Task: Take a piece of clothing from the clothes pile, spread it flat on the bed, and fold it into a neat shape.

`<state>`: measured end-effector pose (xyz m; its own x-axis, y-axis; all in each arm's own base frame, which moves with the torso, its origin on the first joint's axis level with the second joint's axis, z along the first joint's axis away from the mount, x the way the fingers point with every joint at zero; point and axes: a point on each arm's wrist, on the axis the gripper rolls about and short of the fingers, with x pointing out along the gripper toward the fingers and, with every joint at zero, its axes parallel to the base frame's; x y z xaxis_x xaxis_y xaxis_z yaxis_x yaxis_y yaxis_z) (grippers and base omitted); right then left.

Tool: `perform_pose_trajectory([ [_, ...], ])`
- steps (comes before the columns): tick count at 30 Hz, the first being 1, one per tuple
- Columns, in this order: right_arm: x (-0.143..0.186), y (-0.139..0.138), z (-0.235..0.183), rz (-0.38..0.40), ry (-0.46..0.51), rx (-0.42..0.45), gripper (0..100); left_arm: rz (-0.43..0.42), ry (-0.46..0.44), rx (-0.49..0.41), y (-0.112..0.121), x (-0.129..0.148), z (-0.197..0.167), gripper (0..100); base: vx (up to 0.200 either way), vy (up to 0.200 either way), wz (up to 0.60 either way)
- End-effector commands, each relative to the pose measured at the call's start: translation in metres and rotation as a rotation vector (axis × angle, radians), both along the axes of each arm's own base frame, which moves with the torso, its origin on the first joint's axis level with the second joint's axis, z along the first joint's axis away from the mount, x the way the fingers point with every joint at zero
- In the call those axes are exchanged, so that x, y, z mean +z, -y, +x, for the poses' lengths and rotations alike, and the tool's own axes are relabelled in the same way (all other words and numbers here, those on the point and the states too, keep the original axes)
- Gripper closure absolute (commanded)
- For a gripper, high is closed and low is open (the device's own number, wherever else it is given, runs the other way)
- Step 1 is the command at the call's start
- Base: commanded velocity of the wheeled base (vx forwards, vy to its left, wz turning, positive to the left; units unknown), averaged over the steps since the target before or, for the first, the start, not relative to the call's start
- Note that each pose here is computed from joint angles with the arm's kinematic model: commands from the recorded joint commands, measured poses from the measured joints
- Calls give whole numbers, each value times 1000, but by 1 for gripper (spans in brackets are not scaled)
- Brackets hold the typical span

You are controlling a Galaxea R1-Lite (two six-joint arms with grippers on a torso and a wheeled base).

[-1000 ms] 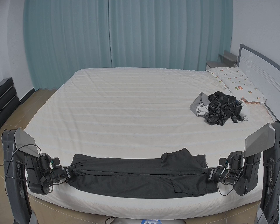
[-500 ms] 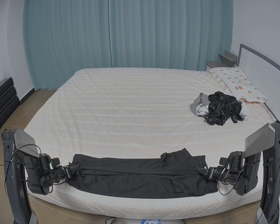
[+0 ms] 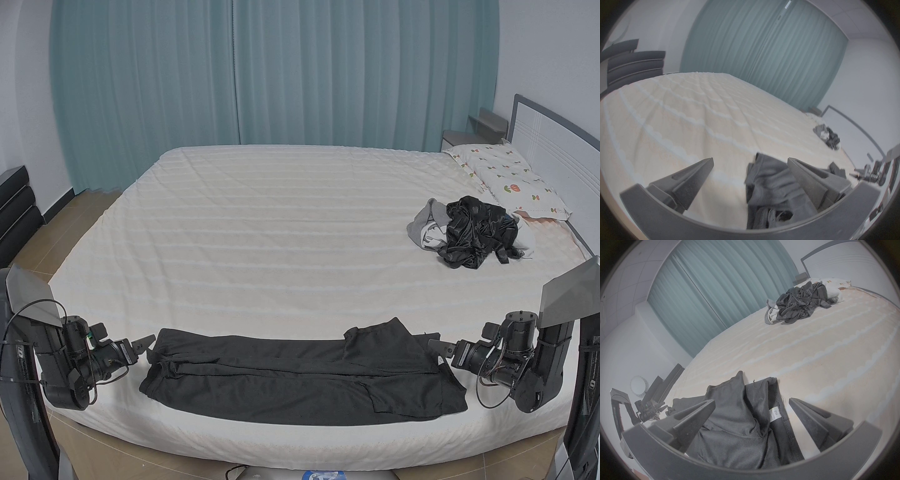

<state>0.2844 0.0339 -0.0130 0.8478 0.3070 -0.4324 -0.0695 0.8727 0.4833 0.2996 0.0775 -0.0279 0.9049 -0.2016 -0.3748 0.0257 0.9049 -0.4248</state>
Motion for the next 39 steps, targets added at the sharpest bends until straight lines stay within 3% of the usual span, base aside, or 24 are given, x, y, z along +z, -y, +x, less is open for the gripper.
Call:
perform_pose_trajectory([
  [1, 4, -1, 7, 69, 17, -32, 0, -76, 120, 51, -3, 28, 20, 0, 0, 0, 0],
  [3, 3, -2, 10, 92, 13, -38, 0, -103, 119, 49, 4, 29, 26, 0, 0, 0, 0],
  [10, -14, -5, 38, 137, 6, -60, 0, -172, -8, 47, 29, 25, 55, 0, 0, 0, 0],
  [11, -12, -4, 49, 138, 13, -63, 0, -217, -37, 61, 33, 27, 62, 0, 0, 0, 0],
  [15, -9, -4, 64, 157, -3, -73, 0, -256, -97, 104, 36, 25, 71, 0, 0, 0, 0],
  [20, -19, -6, 72, 310, -64, -118, 0, -277, -173, 129, 35, 20, 77, 0, 0, 0, 0],
  [39, -23, 3, 66, 315, -89, -147, 0, -267, -255, 122, 49, 8, 76, 0, 0, 0, 0],
])
